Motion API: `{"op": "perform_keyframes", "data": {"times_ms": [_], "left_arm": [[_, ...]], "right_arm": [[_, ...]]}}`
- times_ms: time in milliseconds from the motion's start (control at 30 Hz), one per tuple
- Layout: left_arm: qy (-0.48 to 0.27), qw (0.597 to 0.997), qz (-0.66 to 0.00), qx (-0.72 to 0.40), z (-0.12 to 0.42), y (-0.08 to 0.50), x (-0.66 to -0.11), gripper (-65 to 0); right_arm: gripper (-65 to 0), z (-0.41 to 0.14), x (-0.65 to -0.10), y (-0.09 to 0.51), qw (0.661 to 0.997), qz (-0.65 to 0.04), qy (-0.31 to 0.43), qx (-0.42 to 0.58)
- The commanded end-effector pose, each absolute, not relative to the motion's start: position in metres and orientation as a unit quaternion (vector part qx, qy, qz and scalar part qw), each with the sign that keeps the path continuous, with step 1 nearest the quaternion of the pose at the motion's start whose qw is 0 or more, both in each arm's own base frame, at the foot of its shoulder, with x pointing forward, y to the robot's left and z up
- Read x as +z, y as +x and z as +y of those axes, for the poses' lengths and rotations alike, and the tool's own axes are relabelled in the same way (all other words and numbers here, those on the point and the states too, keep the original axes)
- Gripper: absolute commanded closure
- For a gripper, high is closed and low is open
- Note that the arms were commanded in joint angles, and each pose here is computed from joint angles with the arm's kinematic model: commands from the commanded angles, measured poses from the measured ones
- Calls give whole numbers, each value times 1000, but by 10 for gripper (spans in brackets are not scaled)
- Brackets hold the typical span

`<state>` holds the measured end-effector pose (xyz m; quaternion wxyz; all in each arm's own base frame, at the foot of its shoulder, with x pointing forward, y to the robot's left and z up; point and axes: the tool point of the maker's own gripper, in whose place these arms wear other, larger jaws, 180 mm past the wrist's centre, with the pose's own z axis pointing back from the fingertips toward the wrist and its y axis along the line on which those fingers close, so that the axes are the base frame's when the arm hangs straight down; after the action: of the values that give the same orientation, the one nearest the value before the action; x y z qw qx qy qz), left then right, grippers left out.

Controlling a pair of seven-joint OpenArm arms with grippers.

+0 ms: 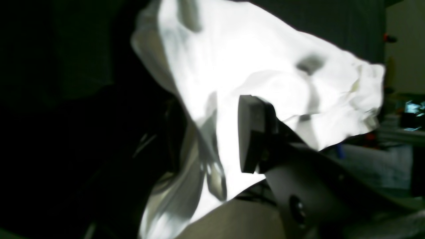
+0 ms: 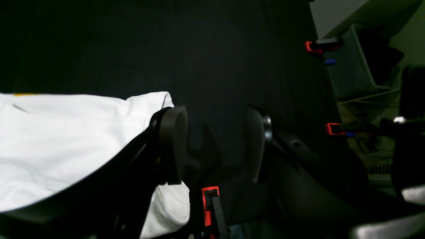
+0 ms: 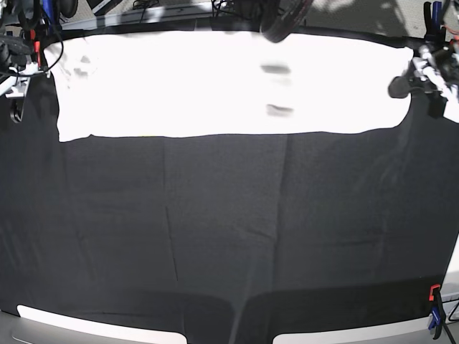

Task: Layout the t-shirt on the table in an organized manner, then fold the t-shirt properly
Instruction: 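Lift the shirt end with the left gripper and fold it inward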

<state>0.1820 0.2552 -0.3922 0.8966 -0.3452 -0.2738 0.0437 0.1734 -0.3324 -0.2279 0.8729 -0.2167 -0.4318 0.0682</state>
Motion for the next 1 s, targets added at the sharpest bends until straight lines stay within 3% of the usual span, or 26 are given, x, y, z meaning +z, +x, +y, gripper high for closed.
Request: {"op": "perform_keyframes", "data": {"times_ms": [0,133,167,267,600,967], "left_arm": [[-327,901,-285,26,269,189,-382,-243],[-287,920,-267,6,288,187,-383,-261],[-282,922,-266,5,290,186,-383,-290],[-283,918,-277,10,289,190,-382,-456],[-287,909,-303,19,289,198,-377,-446],[-277,929,-244,29,291,168,-402,-446]], "right_arm": [[-269,-331,-218,177,864,-444,-224,78],[-269,-332,-218,177,865,-443,-224,78],[-269,-332,-218,177,865,-443,-224,77],[-269,-332,-219,176,866,-441,-224,77],[-269,-332,-219,176,866,-440,-224,77],[-269,-332,-220,175,867,-438,-224,76]]}}
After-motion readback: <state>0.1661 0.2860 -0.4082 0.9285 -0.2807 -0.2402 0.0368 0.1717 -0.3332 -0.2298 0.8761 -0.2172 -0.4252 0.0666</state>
